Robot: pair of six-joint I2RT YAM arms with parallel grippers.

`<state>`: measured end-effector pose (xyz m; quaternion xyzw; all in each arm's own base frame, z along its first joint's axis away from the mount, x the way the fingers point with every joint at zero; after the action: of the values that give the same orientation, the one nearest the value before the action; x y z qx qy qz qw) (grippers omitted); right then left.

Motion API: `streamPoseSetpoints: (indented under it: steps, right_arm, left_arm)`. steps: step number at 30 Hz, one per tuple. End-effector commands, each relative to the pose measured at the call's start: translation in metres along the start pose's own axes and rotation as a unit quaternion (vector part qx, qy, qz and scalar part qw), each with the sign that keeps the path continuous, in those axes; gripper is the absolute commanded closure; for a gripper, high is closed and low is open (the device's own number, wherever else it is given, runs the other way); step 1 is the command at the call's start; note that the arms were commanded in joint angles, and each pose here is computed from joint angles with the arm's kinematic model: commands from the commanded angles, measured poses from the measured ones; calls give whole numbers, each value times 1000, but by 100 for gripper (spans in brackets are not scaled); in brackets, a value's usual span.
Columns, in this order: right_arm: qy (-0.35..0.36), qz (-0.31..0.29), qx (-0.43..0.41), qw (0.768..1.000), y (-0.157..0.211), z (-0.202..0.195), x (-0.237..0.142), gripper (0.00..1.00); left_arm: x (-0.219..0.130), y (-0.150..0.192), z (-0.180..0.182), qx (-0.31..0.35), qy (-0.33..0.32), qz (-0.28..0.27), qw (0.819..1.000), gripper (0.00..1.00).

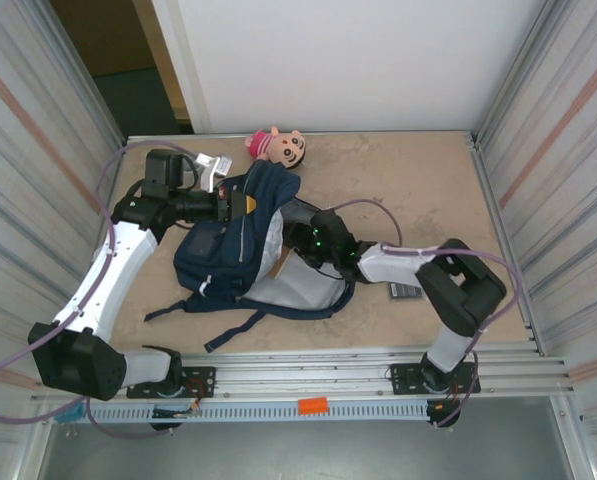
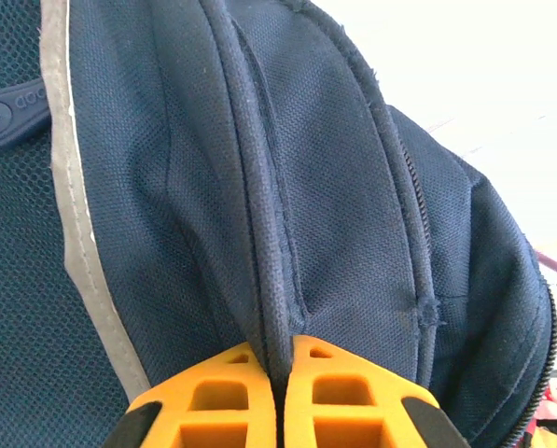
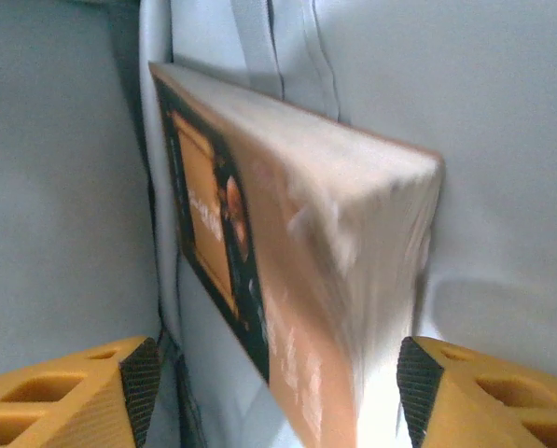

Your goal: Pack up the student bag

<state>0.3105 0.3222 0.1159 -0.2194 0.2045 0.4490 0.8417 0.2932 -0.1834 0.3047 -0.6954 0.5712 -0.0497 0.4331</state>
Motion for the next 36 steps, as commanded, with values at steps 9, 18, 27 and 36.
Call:
streamPoseSetpoints:
  steps: [9, 18, 27, 36]
  right_arm:
    - [72, -13, -96, 993, -22, -15, -117, 31]
    - [166, 57, -108, 978, -18, -64, -141, 29]
    - [140, 118, -102, 978, -1, -68, -95, 30]
    - [171, 83, -78, 979, 7, -92, -94, 82]
  left_arm:
    - [-11, 6, 7, 49, -45, -23, 998, 100]
    - [2, 31, 25, 23, -50, 2, 998, 100]
    - [5, 38, 24, 25, -48, 11, 998, 100]
    - [15, 42, 23, 57, -70, 31, 995, 100]
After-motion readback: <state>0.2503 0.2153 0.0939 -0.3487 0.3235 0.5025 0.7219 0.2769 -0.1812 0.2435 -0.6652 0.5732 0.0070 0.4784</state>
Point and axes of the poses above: each hand's point on the last joint's axis, 136 mm out from that joint toward the fingers, its own x axis out along the fingers, its own z axis along the line the jaws close on, y = z × x, the point moved 2 cm from there along -x, back along the fingers, and after that the axes turned 2 degrees about x, right-handed, at the moved point
